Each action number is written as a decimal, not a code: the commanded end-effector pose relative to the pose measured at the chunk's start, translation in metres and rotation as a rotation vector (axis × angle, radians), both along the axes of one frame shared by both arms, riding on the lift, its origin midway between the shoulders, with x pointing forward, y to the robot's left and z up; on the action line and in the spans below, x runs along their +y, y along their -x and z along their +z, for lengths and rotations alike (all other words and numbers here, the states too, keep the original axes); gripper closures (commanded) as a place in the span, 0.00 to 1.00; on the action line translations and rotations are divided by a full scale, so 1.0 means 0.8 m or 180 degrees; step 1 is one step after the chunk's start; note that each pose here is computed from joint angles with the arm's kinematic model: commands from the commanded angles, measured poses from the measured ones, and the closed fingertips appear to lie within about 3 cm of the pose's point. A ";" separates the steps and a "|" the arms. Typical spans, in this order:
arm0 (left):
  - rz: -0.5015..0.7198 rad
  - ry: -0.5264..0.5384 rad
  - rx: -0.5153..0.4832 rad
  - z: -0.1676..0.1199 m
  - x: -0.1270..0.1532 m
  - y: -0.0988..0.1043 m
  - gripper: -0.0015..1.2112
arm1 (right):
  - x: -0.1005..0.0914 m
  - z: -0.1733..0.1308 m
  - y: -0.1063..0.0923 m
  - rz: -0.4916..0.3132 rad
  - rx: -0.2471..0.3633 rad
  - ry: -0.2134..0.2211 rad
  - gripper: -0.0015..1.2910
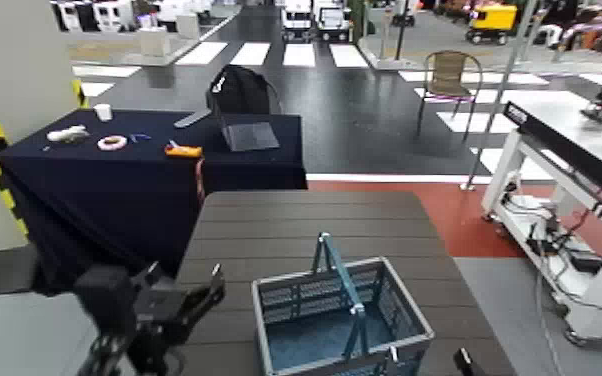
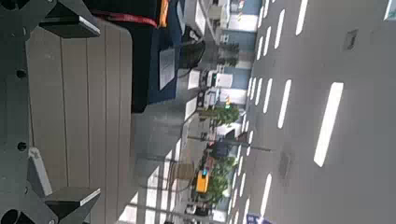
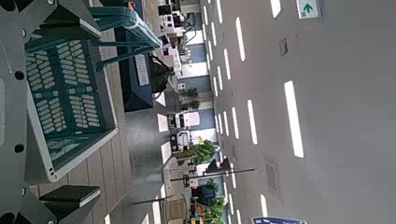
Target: Place the crate on the table.
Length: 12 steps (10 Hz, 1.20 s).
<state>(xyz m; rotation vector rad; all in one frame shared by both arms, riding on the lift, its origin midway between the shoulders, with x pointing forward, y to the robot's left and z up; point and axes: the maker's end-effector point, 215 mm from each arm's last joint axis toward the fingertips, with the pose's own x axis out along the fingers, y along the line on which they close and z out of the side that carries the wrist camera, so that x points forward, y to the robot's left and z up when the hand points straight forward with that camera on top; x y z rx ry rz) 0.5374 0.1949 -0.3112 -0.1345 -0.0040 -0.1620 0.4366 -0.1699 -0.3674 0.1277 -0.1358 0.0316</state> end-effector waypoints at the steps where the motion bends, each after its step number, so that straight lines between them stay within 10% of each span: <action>1: 0.0211 -0.0143 -0.0235 -0.018 0.014 0.043 0.09 | -0.001 0.000 0.001 -0.0006 -0.0003 0.0019 0.11; 6: 0.0536 -0.0395 -0.0386 -0.033 0.039 0.095 0.09 | -0.004 0.000 0.004 -0.0039 0.0000 0.0057 0.11; 12: 0.0546 -0.0381 -0.0364 -0.036 0.036 0.098 0.09 | -0.004 0.002 0.003 -0.0045 -0.0005 0.0107 0.11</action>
